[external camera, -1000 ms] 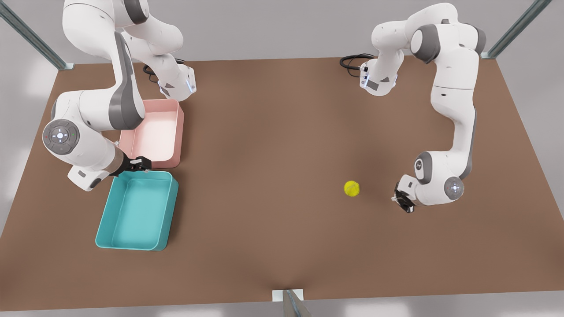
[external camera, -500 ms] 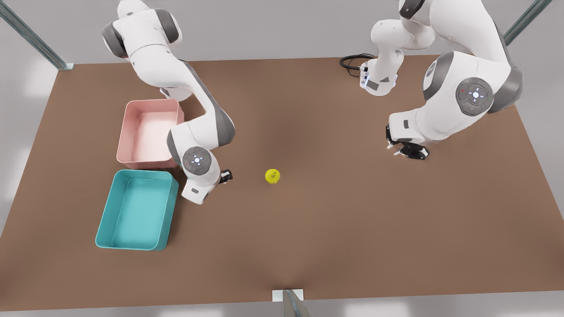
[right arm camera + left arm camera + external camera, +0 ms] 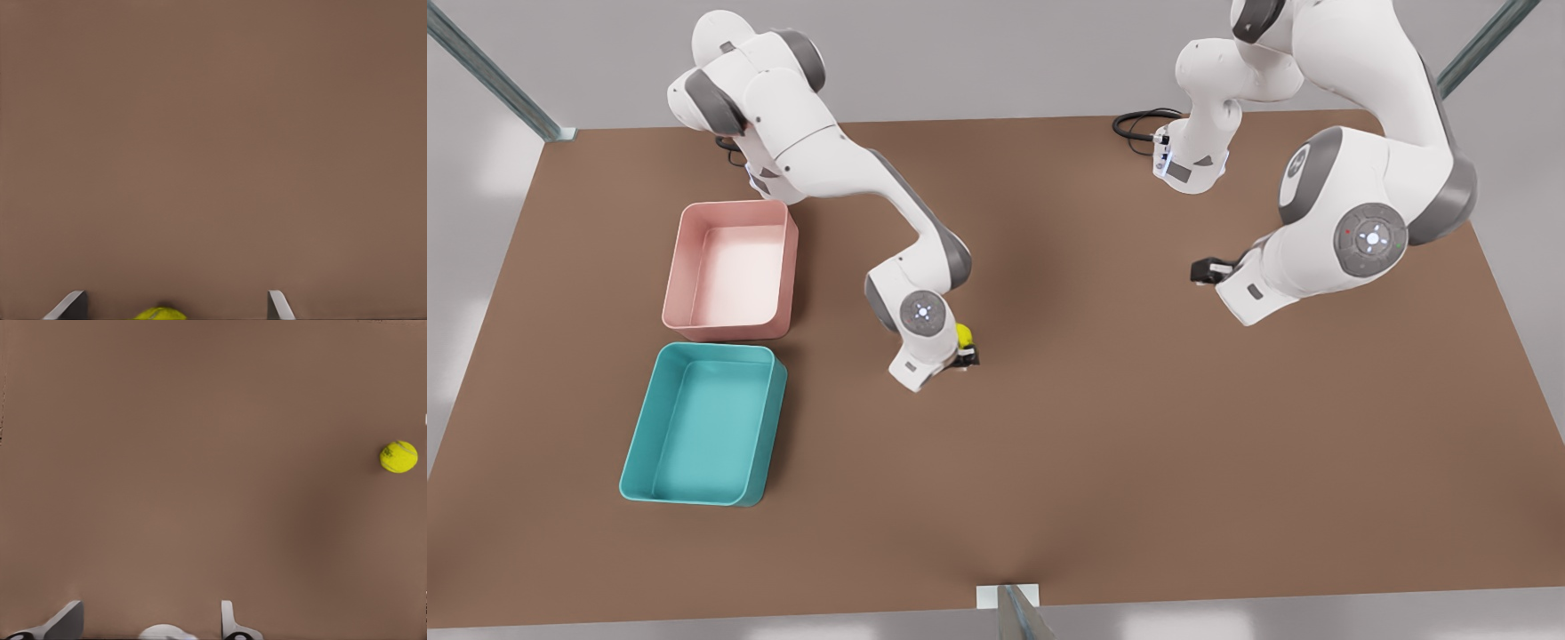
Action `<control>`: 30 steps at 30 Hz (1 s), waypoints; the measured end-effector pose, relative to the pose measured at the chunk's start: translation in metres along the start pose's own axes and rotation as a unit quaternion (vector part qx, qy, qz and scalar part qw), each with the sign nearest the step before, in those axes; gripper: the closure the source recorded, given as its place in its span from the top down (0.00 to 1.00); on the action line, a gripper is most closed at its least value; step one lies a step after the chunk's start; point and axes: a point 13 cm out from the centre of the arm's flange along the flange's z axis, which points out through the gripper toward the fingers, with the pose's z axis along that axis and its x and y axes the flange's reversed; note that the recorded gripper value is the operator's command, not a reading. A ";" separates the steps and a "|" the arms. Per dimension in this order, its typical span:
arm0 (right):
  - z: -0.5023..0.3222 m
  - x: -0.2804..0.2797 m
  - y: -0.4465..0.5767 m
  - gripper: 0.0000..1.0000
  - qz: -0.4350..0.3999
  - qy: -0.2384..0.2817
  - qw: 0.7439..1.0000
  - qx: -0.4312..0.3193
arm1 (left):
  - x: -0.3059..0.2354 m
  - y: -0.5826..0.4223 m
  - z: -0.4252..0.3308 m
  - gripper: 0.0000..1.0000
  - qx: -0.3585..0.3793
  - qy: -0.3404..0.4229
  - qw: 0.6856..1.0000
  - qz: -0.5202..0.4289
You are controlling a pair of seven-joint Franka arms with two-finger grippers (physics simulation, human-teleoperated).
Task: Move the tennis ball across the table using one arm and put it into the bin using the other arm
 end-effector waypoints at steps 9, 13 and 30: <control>0.032 0.028 0.014 1.00 0.053 0.009 0.999 -0.001 | -0.003 0.003 0.010 1.00 -0.003 0.016 0.996 -0.086; 0.042 0.036 0.012 1.00 0.064 0.014 0.998 0.005 | -0.003 0.004 0.012 1.00 -0.004 0.019 0.993 -0.113; 0.081 0.072 0.021 1.00 0.077 0.034 0.996 0.029 | -0.003 0.006 0.014 1.00 -0.006 0.023 0.984 -0.177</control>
